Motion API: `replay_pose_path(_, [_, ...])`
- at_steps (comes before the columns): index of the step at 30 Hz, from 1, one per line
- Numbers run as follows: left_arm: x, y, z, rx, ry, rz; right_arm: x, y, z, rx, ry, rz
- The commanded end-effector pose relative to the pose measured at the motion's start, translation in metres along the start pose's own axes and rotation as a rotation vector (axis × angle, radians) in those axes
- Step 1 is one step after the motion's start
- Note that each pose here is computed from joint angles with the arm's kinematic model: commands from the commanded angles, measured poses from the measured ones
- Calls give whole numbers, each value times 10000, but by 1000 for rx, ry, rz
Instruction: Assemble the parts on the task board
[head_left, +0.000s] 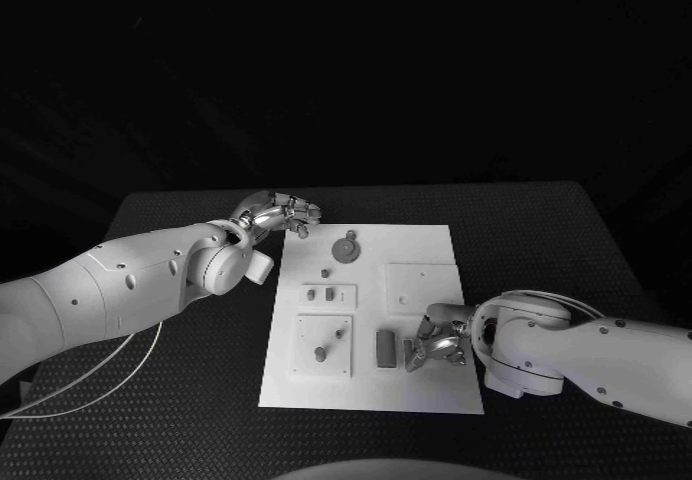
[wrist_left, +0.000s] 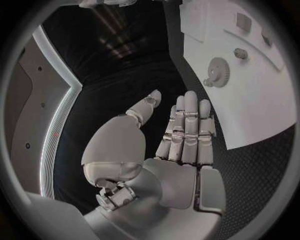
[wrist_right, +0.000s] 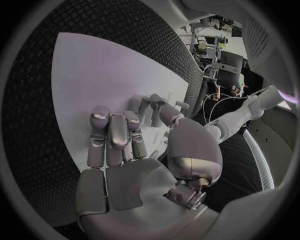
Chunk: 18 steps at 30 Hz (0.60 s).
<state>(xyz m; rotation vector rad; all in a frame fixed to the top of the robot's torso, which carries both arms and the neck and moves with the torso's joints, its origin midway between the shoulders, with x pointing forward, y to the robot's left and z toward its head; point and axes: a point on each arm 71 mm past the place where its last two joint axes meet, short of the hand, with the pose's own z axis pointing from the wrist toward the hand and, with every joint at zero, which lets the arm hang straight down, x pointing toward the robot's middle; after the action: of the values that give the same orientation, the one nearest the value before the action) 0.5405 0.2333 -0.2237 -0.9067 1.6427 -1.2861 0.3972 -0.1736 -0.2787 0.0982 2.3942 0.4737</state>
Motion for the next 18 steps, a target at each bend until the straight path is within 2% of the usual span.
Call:
replay_pose_path(1, [20, -11, 4, 6, 16, -9, -9, -69, 6, 28, -20, -25])
replay_pose_path(18, [15, -6, 1, 2, 16, -9, 15, -111, -25, 1, 25, 32])
